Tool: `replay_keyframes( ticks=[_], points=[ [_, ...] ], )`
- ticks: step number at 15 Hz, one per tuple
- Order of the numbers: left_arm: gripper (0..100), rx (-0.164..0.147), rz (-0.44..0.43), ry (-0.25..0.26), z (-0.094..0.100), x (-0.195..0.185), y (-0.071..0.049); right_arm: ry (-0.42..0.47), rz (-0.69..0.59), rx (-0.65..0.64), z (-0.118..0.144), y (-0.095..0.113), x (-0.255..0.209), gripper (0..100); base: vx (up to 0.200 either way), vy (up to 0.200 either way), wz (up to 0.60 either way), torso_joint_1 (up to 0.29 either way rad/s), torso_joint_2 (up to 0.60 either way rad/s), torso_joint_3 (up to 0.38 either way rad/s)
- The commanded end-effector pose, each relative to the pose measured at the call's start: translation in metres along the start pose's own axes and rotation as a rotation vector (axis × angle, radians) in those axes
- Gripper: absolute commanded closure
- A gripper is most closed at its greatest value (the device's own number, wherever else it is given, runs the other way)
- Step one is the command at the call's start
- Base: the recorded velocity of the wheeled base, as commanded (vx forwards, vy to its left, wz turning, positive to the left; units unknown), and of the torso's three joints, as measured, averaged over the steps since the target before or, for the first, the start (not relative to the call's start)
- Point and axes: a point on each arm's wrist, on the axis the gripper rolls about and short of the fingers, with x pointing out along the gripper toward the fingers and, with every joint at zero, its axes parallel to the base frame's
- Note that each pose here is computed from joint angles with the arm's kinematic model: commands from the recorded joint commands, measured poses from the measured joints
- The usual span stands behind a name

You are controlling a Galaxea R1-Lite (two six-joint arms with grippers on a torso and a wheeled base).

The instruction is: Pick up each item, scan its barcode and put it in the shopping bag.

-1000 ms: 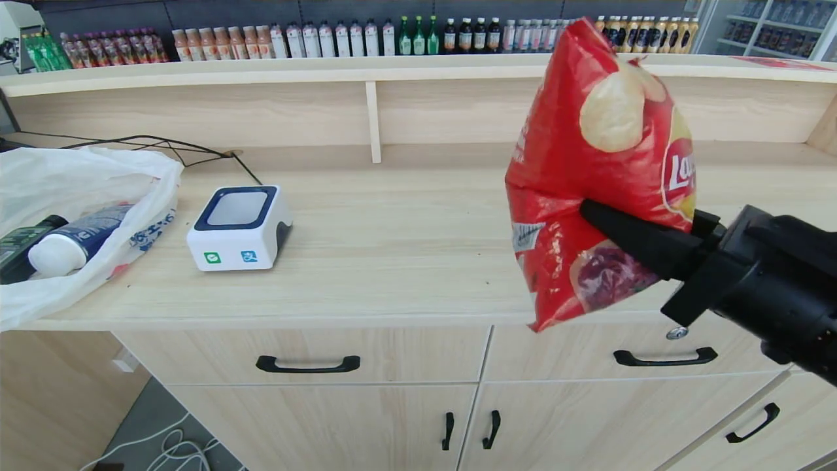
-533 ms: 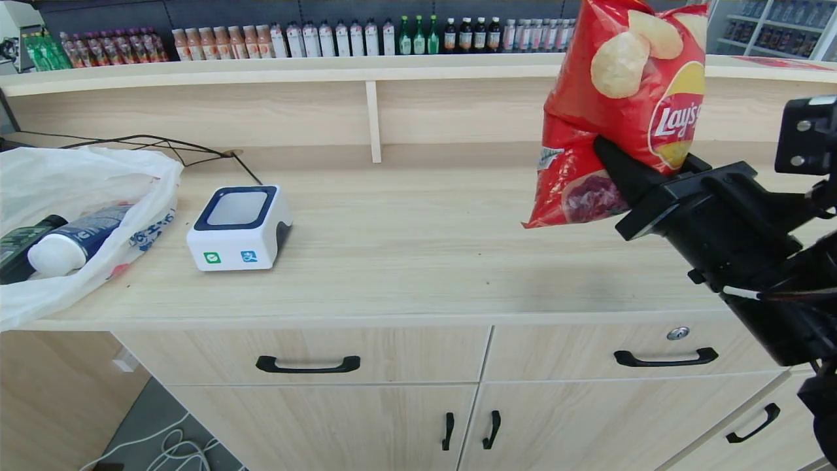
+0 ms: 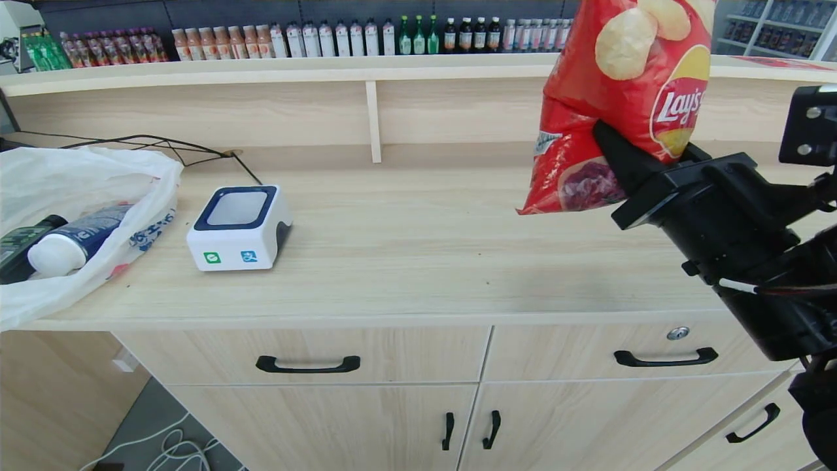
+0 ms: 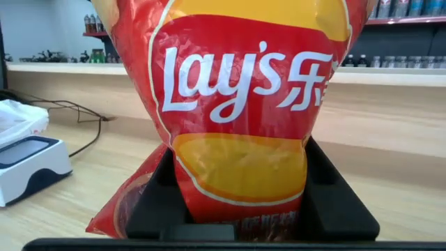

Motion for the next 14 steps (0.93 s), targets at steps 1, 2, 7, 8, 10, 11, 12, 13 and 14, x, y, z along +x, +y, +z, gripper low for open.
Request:
replay_keyframes(
  ticks=[1,2,7,8,10,11,12,13,14],
  points=[
    [0,0.0,-0.001,0.0,0.0,0.0,0.0,-0.007,0.0,0.01,0.0007,0.0006,0.0023,100,0.0,0.0,0.0,0.0,0.0,0.0],
    [0,0.0,0.001,0.0,0.0,0.0,0.0,-0.007,0.0,0.022,0.0006,0.0006,0.002,100,0.0,0.0,0.0,0.0,0.0,0.0],
    [0,-0.001,-0.001,0.0,0.0,0.0,0.0,-0.019,-0.001,0.025,0.0051,-0.0001,0.0007,100,0.0,0.0,0.0,0.0,0.0,0.0],
    [0,-0.001,-0.001,0.0,0.0,0.0,0.0,-0.023,0.0,0.025,0.0059,-0.0001,0.0008,100,-0.2,0.0,0.0,0.007,0.0,-0.002],
    [0,-0.001,-0.001,0.0,0.0,0.0,0.0,-0.024,0.001,0.026,0.0061,0.0002,0.0007,100,-0.2,0.0,0.0,0.0,0.0,0.002],
    [0,-0.001,0.001,0.0,0.0,0.0,0.0,-0.024,0.003,0.026,0.0064,0.0002,0.0004,100,0.0,0.0,0.0,0.0,0.0,0.0],
    [0,-0.001,0.001,0.0,0.0,0.0,0.0,-0.029,0.002,0.028,0.0069,0.0002,0.0003,100,0.0,0.0,0.0,0.0,0.0,0.0],
    [0,-0.001,0.001,-0.002,0.0001,0.0,0.0,-0.028,0.005,0.028,0.0066,0.0006,0.0001,100,0.0,0.0,0.0,0.0,0.0,0.0],
    [0,-0.003,0.001,-0.002,0.0001,0.0,0.0,-0.02,0.006,0.028,0.0052,0.0006,-0.0012,100,0.0,0.0,0.0,0.0,0.0,0.0]
  ],
)
